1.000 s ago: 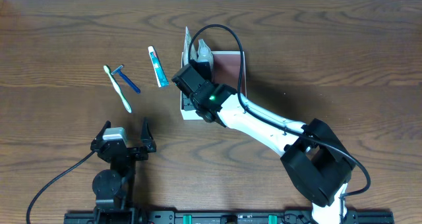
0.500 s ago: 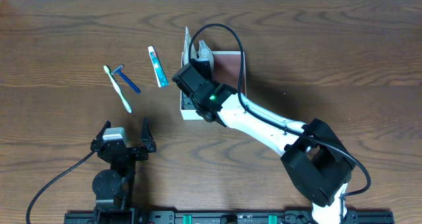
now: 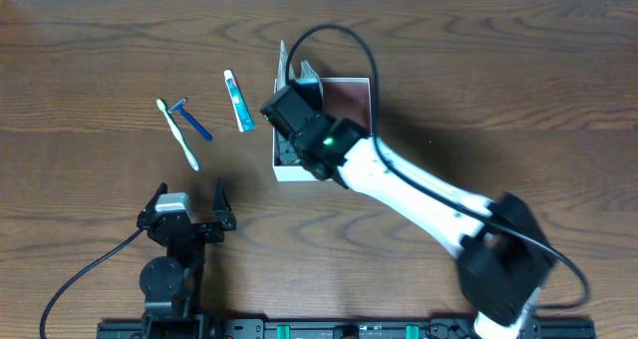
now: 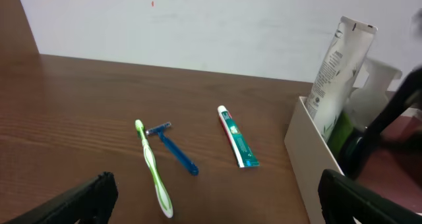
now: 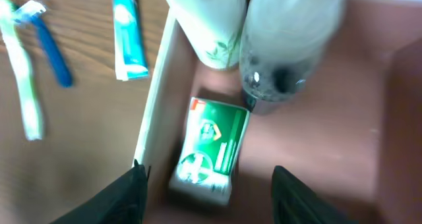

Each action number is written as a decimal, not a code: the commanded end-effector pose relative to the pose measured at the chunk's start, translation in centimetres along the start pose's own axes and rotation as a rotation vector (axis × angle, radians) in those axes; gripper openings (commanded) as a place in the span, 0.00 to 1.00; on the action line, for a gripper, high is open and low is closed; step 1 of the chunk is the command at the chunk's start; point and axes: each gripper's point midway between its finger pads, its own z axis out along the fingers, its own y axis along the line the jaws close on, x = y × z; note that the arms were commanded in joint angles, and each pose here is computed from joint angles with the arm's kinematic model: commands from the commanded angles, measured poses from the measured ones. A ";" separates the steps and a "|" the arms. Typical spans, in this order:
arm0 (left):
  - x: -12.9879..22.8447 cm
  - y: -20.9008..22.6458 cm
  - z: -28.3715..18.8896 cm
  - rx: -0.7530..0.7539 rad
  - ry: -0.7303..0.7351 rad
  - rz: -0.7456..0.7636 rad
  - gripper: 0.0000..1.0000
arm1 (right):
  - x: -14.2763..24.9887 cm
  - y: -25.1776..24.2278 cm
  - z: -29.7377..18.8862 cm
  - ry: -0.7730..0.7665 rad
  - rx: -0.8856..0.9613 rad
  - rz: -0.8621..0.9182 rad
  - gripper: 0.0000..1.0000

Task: Pack container
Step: 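Open the right gripper and lift it out of the box to the side, then reach the left gripper to the green toothbrush and grasp its handle, then carry the toothbrush into the box and release it along the right side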

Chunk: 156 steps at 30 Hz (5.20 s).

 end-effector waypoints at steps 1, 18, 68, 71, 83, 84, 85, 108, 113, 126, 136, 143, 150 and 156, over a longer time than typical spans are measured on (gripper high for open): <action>1.6 0.5 0.1 -0.019 0.048 0.018 0.98 | -4.8 0.8 -8.0 -0.141 -0.069 0.027 0.60; 1.6 0.5 0.1 -0.020 0.048 0.019 0.98 | -8.4 -24.6 -15.5 -0.158 0.375 0.461 0.99; -5.2 -1.9 14.5 -0.046 0.783 -0.049 0.98 | -1.1 -34.3 -7.0 0.263 0.488 0.693 0.99; -4.1 1.3 15.1 -0.254 0.784 -0.169 0.99 | -1.1 -34.3 -7.0 0.263 0.488 0.693 0.99; 3.2 9.5 13.5 -0.601 0.960 -0.451 0.96 | -1.1 -34.3 -7.0 0.263 0.488 0.693 0.99; 3.8 9.5 13.6 -0.603 0.978 -0.446 0.95 | -1.1 -34.3 -7.0 0.263 0.488 0.693 0.99; 4.4 9.6 13.6 -0.603 0.995 -0.437 0.93 | -1.1 -34.3 -7.0 0.263 0.488 0.693 0.99; 10.4 9.4 15.5 -0.524 1.120 -0.393 0.65 | -1.1 -34.3 -7.0 0.263 0.488 0.693 0.99; 11.1 9.4 15.4 -0.520 1.141 -0.382 0.61 | -1.1 -34.3 -7.0 0.263 0.488 0.693 0.99; 12.8 9.6 15.0 -0.518 1.192 -0.355 0.48 | -1.1 -34.3 -7.0 0.263 0.488 0.693 0.99; 12.9 9.6 14.7 -0.516 1.206 -0.335 0.19 | -1.1 -34.3 -7.0 0.263 0.488 0.693 0.99; 13.0 9.6 14.6 -0.516 1.212 -0.336 0.06 | -1.1 -34.3 -7.0 0.263 0.488 0.693 0.99; 13.3 9.4 13.4 -0.526 1.262 -0.335 0.06 | -1.1 -34.3 -7.0 0.263 0.488 0.693 0.99; 12.9 9.3 12.9 -0.528 1.275 -0.334 0.06 | -1.1 -34.3 -7.0 0.263 0.488 0.693 0.99</action>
